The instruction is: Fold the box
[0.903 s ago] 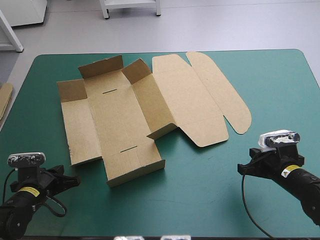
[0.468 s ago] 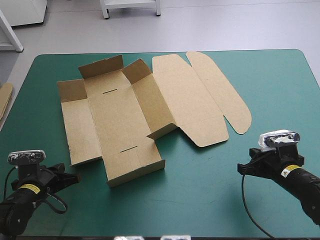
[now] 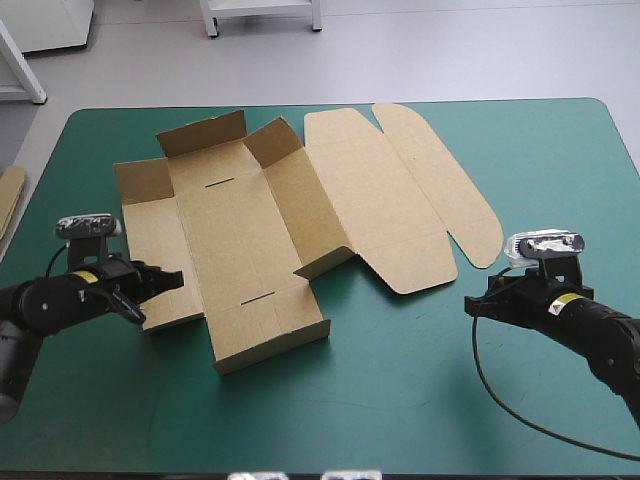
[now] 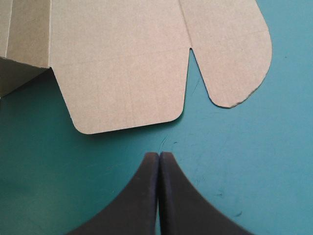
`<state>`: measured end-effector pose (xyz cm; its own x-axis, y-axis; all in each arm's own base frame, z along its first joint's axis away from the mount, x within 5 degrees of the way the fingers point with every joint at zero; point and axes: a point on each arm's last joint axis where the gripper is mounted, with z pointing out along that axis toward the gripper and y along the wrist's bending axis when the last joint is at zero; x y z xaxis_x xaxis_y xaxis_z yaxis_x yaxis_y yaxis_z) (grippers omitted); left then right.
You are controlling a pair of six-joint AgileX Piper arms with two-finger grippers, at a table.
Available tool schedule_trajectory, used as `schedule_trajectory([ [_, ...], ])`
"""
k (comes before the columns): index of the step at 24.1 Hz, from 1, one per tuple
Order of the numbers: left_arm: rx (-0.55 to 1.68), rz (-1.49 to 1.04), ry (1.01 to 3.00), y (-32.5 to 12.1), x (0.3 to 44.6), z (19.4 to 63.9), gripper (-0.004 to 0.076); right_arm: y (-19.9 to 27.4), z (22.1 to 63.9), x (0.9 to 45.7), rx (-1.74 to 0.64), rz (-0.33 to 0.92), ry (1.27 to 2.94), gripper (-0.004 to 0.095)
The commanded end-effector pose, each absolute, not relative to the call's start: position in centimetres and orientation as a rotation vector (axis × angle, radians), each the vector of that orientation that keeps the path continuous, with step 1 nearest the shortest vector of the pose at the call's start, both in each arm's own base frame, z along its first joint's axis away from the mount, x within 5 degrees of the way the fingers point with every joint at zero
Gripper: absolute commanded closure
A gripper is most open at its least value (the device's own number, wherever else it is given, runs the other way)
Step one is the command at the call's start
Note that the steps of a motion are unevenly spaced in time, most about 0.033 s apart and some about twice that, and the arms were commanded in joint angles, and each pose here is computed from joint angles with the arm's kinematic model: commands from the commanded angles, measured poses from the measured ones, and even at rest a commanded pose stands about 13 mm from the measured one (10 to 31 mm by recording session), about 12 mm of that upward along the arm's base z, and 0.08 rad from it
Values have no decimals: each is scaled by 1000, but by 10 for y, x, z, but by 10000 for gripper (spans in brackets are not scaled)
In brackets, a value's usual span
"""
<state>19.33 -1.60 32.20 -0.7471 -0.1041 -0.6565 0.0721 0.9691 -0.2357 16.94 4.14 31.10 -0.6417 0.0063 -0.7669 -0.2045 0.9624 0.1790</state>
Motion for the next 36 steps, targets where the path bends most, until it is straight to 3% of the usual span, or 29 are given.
schedule_trajectory([
  [1,-17,-479,2334,-17,222,338,716,43,329,181,-127,325,2176,927],
  [12,-153,-936,2268,53,260,324,716,47,324,189,-124,355,2214,927],
  [19,-212,-1014,2301,88,270,295,716,50,323,187,-146,393,2230,927],
  [21,-241,-936,2343,94,272,287,687,50,323,187,-149,394,2236,927],
  [23,-290,-832,2382,100,273,281,593,50,323,187,-148,397,2237,927],
  [24,-308,-801,2411,103,274,277,498,50,322,186,-150,398,2243,927],
  [27,-326,-864,2445,105,278,264,355,50,322,186,-153,400,2252,927],
  [36,-414,-943,2487,121,287,233,337,51,320,184,-174,403,2276,927],
])
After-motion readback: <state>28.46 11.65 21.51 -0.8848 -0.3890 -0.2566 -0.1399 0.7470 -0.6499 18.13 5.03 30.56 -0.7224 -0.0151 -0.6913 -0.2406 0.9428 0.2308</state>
